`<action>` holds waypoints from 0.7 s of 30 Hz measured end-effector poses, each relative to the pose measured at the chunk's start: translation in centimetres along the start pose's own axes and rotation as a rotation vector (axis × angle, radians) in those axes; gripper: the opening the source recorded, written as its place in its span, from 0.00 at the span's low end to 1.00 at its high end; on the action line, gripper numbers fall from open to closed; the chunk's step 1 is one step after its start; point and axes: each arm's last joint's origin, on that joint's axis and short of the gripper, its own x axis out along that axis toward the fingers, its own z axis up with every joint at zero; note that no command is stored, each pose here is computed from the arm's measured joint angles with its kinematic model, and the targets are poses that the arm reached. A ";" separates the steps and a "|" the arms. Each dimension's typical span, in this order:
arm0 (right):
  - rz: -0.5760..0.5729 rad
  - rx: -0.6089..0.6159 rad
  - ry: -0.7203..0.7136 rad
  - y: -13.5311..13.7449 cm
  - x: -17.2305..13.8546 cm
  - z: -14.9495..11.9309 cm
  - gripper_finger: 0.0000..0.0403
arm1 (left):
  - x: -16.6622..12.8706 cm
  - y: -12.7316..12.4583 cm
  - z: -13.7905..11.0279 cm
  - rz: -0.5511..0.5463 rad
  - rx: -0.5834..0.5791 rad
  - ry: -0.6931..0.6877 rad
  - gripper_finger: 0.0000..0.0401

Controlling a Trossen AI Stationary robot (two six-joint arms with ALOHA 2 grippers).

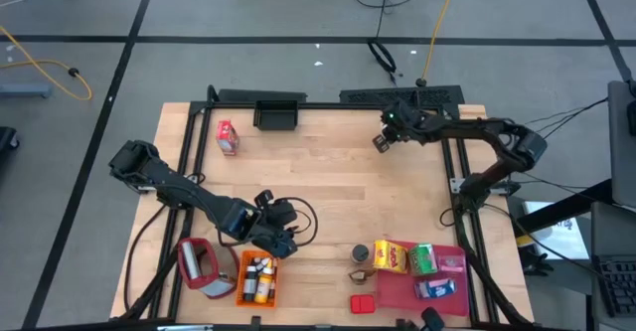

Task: Pick & Place Kitchen Items
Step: Put the small blue food coloring bottle into the orange bin

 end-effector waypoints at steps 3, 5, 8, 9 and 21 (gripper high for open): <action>0.004 -0.005 -0.014 0.0 -1.2 0.2 0.11 | 0.0 0.0 0.0 0.000 0.000 0.000 0.49; 0.009 0.011 -0.033 0.0 -2.0 0.3 0.11 | 0.0 0.0 0.0 0.000 0.000 0.000 0.49; 0.069 0.033 -0.033 0.5 -3.3 0.3 0.11 | 0.0 0.0 0.0 -0.001 -0.001 -0.002 0.49; 0.122 0.028 -0.046 0.9 -3.8 0.4 0.11 | 0.0 0.0 0.0 -0.002 -0.001 -0.004 0.49; 0.662 -0.198 -0.280 10.6 -12.0 -0.9 0.12 | 0.0 -0.5 0.5 -0.045 -0.015 -0.053 0.49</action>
